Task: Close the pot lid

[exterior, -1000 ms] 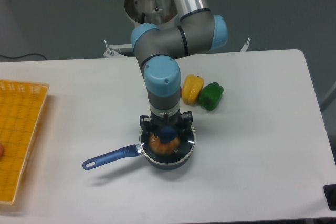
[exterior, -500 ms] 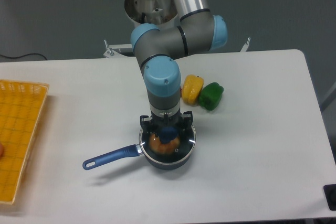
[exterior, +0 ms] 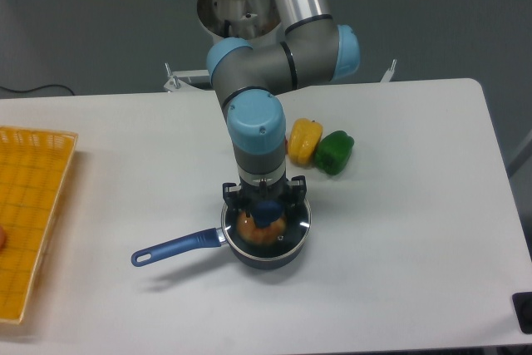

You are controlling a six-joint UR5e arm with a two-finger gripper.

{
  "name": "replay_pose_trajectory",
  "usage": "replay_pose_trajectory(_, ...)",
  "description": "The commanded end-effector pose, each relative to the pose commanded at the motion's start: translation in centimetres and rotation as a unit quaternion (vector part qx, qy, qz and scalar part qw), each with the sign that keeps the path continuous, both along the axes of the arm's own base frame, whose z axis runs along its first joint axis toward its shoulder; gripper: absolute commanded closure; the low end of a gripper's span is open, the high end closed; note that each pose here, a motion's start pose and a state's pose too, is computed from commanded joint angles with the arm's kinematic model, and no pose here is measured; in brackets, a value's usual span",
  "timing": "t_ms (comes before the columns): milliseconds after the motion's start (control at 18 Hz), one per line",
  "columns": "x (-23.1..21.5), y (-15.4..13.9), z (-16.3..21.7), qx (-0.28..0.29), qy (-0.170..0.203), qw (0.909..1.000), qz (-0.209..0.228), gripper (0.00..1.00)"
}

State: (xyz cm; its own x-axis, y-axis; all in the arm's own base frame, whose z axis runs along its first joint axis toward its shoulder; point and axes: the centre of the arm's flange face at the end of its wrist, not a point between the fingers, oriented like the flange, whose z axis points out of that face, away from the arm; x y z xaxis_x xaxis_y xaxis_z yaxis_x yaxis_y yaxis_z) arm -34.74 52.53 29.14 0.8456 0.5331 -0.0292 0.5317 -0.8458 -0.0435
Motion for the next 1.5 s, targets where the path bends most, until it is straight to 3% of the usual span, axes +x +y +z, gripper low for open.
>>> replay_pose_trajectory(222, 0.0, 0.0, 0.1, 0.000, 0.000, 1.0000, 0.000, 0.01)
replay_pose_trajectory(500, -0.1, -0.2, 1.5, 0.003, 0.013, 0.9999, -0.009, 0.00)
replay_pose_trajectory(778, -0.5, -1.4, 4.8, 0.003, 0.042, 0.9951, -0.089, 0.00)
replay_pose_trajectory(1000, -2.5, -2.8, 7.1, 0.011, 0.055, 0.9914, -0.118, 0.00)
replay_pose_trajectory(1167, -4.7, -5.8, 8.8, 0.001, 0.039, 0.9800, -0.195, 0.00)
replay_pose_trajectory(1333, -7.8, -10.3, 10.0, -0.004, 0.017, 0.9711, -0.238, 0.00)
replay_pose_trajectory(1500, -10.8, -14.0, 10.4, -0.014, 0.004, 0.9526, -0.304, 0.00)
